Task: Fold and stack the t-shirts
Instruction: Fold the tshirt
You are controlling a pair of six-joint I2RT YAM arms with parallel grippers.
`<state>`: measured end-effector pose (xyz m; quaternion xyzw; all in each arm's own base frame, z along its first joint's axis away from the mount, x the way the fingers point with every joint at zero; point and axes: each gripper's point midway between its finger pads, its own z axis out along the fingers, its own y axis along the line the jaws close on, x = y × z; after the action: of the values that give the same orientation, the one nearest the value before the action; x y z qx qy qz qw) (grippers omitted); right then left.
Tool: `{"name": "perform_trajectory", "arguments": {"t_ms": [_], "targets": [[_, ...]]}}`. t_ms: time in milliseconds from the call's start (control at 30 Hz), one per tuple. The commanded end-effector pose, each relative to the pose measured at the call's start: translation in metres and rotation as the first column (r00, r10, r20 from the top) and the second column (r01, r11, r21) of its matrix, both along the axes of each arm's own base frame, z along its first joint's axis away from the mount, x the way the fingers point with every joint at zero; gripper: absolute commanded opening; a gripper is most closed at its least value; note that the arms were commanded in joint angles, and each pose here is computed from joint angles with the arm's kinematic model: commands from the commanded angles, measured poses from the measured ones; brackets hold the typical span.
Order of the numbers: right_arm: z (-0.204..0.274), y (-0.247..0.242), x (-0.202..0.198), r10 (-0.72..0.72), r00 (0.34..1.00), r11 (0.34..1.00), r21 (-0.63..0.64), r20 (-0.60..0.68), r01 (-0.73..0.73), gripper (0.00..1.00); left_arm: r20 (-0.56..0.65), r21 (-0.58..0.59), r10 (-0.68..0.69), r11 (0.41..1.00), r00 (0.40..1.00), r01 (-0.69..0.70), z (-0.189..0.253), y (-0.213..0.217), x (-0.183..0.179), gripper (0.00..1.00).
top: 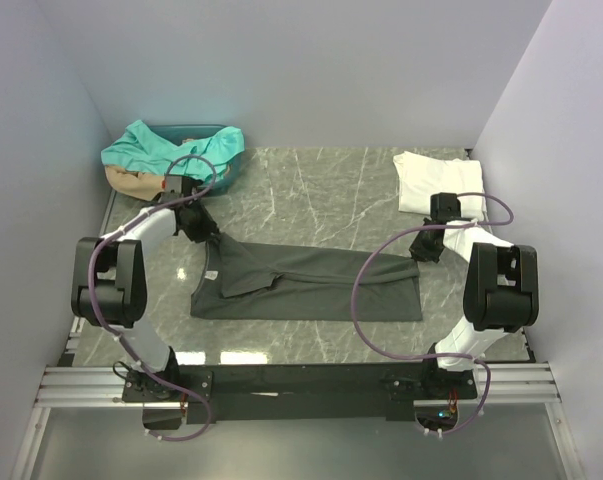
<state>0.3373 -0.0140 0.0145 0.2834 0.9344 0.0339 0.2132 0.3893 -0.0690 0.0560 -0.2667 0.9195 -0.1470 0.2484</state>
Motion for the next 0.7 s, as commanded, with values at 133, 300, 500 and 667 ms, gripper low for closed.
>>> {"name": "perform_trajectory", "arguments": {"t_ms": [133, 300, 500, 667], "targets": [[0.0, -0.002, 0.008, 0.001, 1.0, 1.0, 0.004, 0.013, -0.001, 0.0, 0.047, -0.001, -0.072, 0.997, 0.996, 0.072, 0.007, -0.023, 0.026, 0.36], [0.0, -0.002, 0.008, 0.002, 1.0, 1.0, 0.004, 0.014, -0.003, 0.0, -0.014, 0.042, -0.059, 0.997, 0.998, 0.059, -0.01, -0.017, 0.019, 0.35], [-0.001, -0.002, 0.007, 0.003, 1.0, 1.0, 0.005, 0.009, -0.003, 0.0, -0.027, 0.04, -0.061, 0.997, 0.998, 0.062, -0.015, -0.021, 0.014, 0.36], [-0.002, -0.002, 0.006, 0.004, 1.0, 1.0, 0.004, 0.007, -0.004, 0.0, -0.025, 0.017, -0.08, 0.997, 0.997, 0.08, -0.017, -0.032, 0.011, 0.24]]}}
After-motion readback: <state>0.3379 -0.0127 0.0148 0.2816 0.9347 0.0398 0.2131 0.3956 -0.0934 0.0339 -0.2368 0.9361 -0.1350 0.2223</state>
